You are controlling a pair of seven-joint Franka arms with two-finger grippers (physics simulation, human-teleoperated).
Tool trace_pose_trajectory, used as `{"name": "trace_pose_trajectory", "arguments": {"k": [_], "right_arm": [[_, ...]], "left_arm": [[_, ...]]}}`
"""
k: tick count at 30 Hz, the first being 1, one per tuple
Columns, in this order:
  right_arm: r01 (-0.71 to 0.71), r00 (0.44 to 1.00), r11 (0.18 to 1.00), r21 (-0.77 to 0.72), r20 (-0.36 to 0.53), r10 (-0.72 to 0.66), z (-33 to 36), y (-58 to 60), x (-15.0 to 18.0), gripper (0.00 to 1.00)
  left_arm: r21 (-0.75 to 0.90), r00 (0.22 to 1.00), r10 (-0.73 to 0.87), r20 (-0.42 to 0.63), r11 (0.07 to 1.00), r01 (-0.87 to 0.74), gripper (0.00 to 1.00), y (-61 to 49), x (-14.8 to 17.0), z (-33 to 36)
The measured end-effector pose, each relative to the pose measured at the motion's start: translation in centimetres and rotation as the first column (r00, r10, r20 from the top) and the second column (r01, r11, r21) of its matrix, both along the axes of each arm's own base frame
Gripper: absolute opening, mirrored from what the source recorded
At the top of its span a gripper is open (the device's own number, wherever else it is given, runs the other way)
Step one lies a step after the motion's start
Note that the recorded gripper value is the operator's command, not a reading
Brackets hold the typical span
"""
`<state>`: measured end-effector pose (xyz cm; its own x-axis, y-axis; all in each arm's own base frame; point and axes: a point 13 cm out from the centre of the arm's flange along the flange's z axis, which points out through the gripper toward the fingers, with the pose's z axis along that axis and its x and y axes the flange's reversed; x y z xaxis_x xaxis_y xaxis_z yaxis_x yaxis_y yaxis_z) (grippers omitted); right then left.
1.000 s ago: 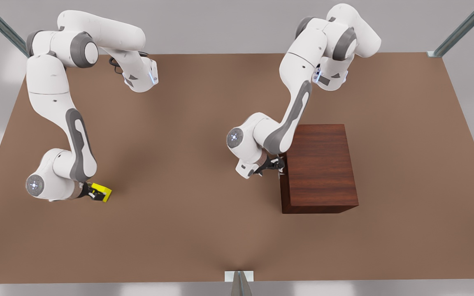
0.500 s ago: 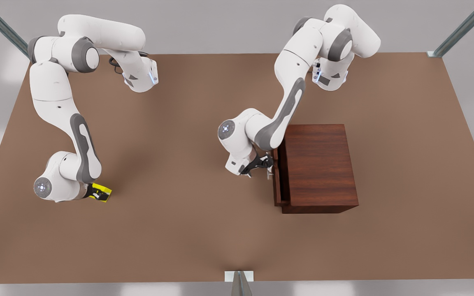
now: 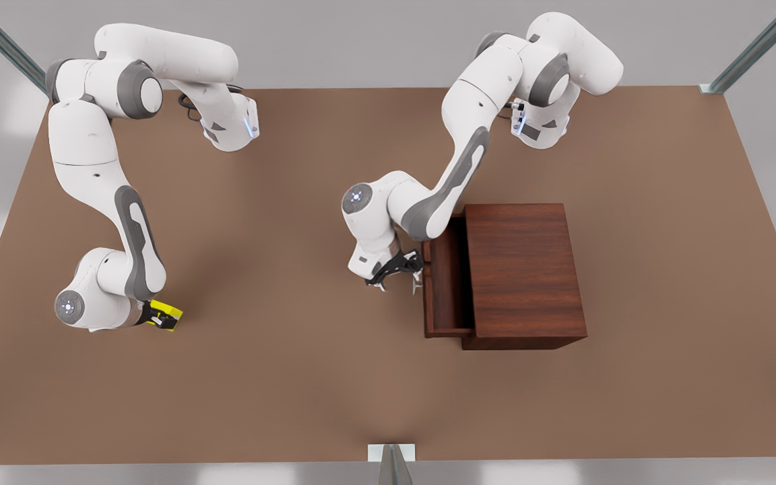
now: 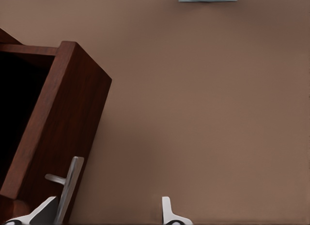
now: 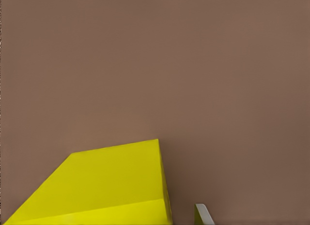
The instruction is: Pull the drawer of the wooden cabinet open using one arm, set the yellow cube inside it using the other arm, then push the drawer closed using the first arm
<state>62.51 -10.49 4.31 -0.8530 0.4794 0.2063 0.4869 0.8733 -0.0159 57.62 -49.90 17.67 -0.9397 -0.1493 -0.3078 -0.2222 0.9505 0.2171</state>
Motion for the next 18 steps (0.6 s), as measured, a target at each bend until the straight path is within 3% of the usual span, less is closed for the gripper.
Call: {"name": "trace_pose_trajectory", "arguments": {"k": [6, 10, 11, 13, 15, 17, 18], "right_arm": [[-0.001, 1.0, 1.0, 0.0, 0.0, 0.001, 0.0, 0.1, 0.0, 1.0], [-0.002, 1.0, 1.0, 0.0, -0.001, 0.002, 0.0, 0.1, 0.0, 1.0], [-0.002, 1.0, 1.0, 0.0, -0.001, 0.002, 0.0, 0.1, 0.0, 1.0], [-0.001, 1.0, 1.0, 0.001, -0.001, 0.001, 0.0, 0.2, 0.0, 0.88], [-0.001, 1.0, 1.0, 0.001, 0.001, 0.001, 0.1, 0.2, 0.1, 0.81], [0.0, 1.0, 1.0, 0.001, 0.003, 0.0, 0.3, 0.1, 0.2, 0.75], [0.0, 1.0, 1.0, 0.001, 0.007, 0.0, 0.4, 0.1, 0.3, 0.74]], "left_arm": [[-0.036, 0.999, 0.031, 0.014, 0.999, -0.03, 1.0, -0.8, -0.1, 0.5], [-0.096, 0.997, 0.069, 0.023, 0.993, -0.067, 1.0, -0.2, -0.9, 12.5], [-0.104, 0.995, 0.101, 0.015, 0.99, -0.099, 1.0, 2.2, -0.3, 16.1], [-0.114, 0.973, 0.228, -0.045, 0.966, -0.232, 1.0, 12.7, 3.4, 21.2], [-0.148, 0.889, 0.416, -0.189, 0.883, -0.445, 1.0, 30.8, 7.0, 22.9], [-0.18, 0.833, 0.444, -0.332, 0.837, -0.517, 1.0, 40.5, 2.5, 20.3], [-0.209, 0.844, 0.416, -0.338, 0.841, -0.499, 1.0, 41.5, 2.7, 19.9]]}}
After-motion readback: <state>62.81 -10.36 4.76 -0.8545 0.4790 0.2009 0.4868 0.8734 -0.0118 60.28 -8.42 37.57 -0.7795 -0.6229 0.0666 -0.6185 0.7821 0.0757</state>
